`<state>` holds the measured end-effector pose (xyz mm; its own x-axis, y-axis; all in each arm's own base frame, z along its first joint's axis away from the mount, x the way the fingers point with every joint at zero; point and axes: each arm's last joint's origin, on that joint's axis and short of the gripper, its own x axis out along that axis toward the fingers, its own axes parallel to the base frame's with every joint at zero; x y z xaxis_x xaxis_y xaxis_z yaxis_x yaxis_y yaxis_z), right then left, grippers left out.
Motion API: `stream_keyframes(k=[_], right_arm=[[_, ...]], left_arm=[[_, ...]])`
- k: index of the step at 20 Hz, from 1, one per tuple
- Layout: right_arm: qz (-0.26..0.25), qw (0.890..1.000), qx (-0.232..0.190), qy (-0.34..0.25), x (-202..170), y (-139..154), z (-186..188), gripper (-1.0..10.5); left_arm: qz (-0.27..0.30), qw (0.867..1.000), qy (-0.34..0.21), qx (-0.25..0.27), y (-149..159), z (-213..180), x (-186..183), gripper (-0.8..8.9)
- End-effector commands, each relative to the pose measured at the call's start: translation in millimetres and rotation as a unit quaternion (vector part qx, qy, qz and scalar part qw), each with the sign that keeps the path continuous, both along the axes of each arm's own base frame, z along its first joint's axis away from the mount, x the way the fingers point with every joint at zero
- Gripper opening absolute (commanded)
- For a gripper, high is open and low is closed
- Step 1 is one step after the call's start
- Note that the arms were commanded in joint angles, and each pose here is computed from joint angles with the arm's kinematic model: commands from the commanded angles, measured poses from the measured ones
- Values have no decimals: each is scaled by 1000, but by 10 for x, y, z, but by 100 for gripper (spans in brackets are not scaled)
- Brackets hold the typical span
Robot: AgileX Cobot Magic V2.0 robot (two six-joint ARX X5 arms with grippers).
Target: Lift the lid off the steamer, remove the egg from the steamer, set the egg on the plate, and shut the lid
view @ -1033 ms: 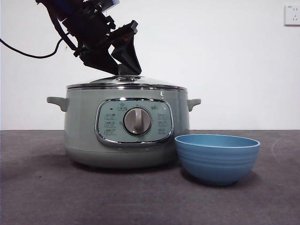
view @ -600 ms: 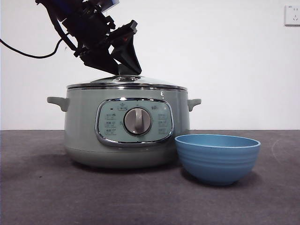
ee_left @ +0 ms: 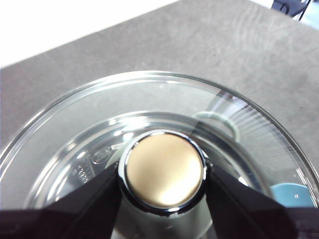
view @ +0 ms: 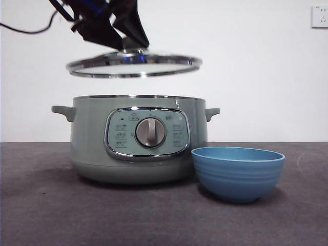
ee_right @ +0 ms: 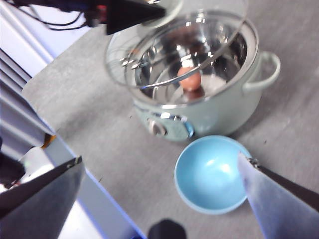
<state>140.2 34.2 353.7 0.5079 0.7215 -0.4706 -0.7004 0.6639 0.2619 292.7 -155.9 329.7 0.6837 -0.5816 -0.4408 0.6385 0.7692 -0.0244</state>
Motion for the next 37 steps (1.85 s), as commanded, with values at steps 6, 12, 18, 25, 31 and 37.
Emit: stream_keyframes(k=[6,12,18,25,31,37], right_arm=[[25,998,37,-33,436,249,12,567],[40,998,-27,-40,924,886,-266,566],[64,991,-109,-52,1489,1559,-449,566],[92,982,-152,-61,1939,2055,-786,566],[105,974,-182,-83,2039,2261,-1106,564],[110,973,-192,-69,2104,2339,-1353,563]], left_arm=[[36,995,-86,-31,452,785,-835,-8],[81,991,-101,-20,853,1002,-1564,-8],[107,991,-81,-22,1077,998,-1977,-8],[107,991,-82,-24,1148,995,-2118,-8],[106,991,-82,-25,1147,995,-2118,-8],[105,991,-81,-24,1147,994,-2119,-8]])
